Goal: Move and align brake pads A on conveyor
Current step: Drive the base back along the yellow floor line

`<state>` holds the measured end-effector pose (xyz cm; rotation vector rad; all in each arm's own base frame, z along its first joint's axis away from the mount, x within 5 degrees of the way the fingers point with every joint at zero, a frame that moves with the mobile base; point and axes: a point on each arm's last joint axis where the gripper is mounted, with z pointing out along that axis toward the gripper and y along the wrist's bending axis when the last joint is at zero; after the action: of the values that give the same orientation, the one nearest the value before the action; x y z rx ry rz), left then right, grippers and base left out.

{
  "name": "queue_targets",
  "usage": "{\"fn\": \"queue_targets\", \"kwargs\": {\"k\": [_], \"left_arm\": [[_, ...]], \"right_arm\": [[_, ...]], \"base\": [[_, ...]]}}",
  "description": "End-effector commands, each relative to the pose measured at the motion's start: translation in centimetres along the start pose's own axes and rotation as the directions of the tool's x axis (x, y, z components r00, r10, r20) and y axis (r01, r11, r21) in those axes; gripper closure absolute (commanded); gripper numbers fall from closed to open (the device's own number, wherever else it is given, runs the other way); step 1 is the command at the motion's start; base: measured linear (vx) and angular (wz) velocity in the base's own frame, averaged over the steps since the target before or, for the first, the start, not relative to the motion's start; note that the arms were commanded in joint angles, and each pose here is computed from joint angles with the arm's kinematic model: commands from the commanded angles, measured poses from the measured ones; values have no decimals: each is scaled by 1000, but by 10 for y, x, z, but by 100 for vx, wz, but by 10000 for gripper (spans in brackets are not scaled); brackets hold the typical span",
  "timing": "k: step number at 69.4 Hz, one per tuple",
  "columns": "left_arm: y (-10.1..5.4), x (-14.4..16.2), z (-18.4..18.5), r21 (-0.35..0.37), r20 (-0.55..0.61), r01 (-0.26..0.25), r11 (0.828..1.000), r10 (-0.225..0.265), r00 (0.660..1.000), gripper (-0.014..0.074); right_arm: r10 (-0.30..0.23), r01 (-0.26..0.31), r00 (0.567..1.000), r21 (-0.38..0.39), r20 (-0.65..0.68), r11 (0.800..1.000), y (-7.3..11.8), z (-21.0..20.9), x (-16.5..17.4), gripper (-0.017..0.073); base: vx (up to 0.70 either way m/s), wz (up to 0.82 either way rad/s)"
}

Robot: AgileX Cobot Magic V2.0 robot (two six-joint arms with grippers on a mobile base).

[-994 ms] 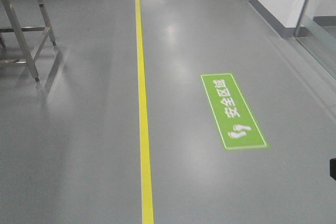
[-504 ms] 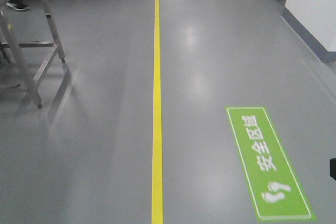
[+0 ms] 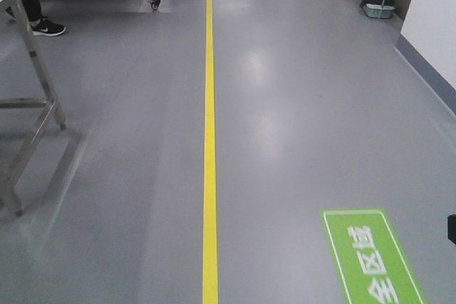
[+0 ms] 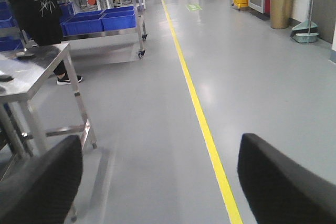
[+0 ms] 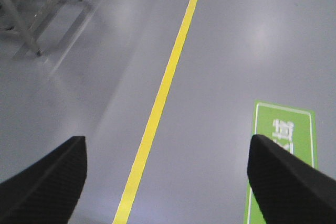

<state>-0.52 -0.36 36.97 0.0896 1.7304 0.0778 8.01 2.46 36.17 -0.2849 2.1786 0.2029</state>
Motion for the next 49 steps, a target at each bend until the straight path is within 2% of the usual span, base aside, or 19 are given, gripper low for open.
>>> {"fn": "queue_targets", "kwargs": {"k": [1, 49], "left_arm": [[1, -11, 1, -8, 67, 5, 1000, -4, 998, 29], [1, -10, 2, -6, 52, 5, 1000, -4, 999, 29]], "right_arm": [[-8, 8, 998, 11, 69, 1000, -1, -3, -10, -32], [-8, 8, 998, 11, 61, 1000, -1, -3, -10, -32]], "base": [[85, 0], [76, 1]]}}
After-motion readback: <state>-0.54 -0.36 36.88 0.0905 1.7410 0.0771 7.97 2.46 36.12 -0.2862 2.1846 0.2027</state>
